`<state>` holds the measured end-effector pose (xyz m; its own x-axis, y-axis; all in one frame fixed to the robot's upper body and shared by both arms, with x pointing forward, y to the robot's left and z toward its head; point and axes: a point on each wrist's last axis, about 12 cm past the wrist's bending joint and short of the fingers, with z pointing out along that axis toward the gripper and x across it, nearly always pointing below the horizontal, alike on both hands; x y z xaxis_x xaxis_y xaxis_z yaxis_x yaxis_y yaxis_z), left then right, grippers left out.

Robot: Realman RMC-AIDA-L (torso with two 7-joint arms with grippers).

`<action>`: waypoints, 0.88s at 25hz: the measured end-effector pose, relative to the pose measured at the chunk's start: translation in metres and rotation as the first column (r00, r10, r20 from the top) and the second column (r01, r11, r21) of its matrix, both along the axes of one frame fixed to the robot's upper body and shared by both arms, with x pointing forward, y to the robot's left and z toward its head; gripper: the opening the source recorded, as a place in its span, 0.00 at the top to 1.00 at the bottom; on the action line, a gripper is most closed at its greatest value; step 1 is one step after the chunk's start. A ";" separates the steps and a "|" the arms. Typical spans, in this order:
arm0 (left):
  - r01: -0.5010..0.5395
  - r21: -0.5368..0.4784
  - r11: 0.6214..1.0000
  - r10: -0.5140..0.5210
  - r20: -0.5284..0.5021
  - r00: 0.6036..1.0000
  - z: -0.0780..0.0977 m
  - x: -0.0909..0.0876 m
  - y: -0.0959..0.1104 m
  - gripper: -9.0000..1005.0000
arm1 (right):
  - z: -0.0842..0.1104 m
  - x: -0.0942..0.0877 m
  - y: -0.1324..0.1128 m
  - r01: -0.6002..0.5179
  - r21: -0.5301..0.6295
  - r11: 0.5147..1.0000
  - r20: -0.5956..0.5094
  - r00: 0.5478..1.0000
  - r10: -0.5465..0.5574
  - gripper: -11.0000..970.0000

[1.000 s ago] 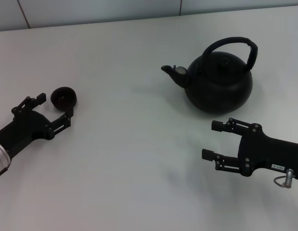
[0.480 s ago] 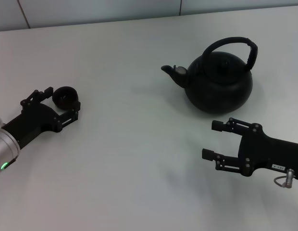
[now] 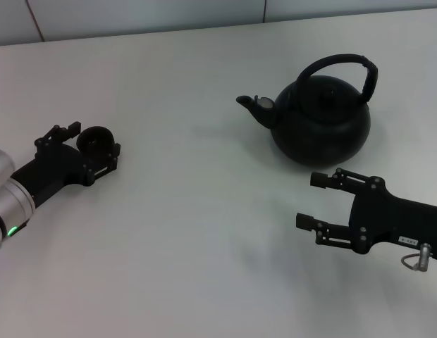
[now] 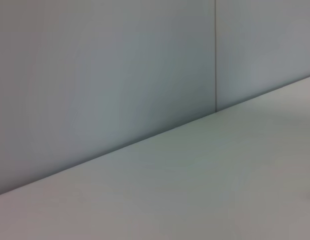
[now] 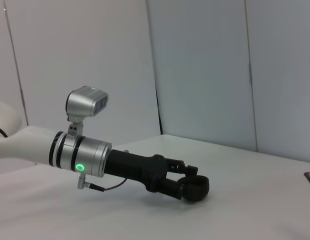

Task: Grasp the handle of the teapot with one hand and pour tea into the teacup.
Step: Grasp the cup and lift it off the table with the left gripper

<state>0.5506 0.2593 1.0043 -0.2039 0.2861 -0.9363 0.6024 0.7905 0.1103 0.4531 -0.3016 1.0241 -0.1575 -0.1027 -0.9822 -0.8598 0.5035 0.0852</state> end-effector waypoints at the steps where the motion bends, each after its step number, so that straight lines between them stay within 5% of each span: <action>1: 0.001 0.001 1.000 -0.001 -0.001 1.000 0.000 0.001 -0.001 0.18 | 0.000 0.000 0.000 0.001 0.000 1.000 0.001 1.000 -0.001 0.20; 22: -0.005 0.016 1.000 0.005 -0.012 1.000 0.000 0.004 -0.003 0.20 | 0.001 0.001 -0.001 0.000 -0.002 1.000 0.003 1.000 0.000 0.20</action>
<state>0.5547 0.2563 1.0039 -0.2169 0.2995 -0.9291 0.5997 0.7919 0.1153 0.4540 -0.3022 1.0248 -0.1547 -0.1047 -0.9824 -0.8599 0.5038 0.0817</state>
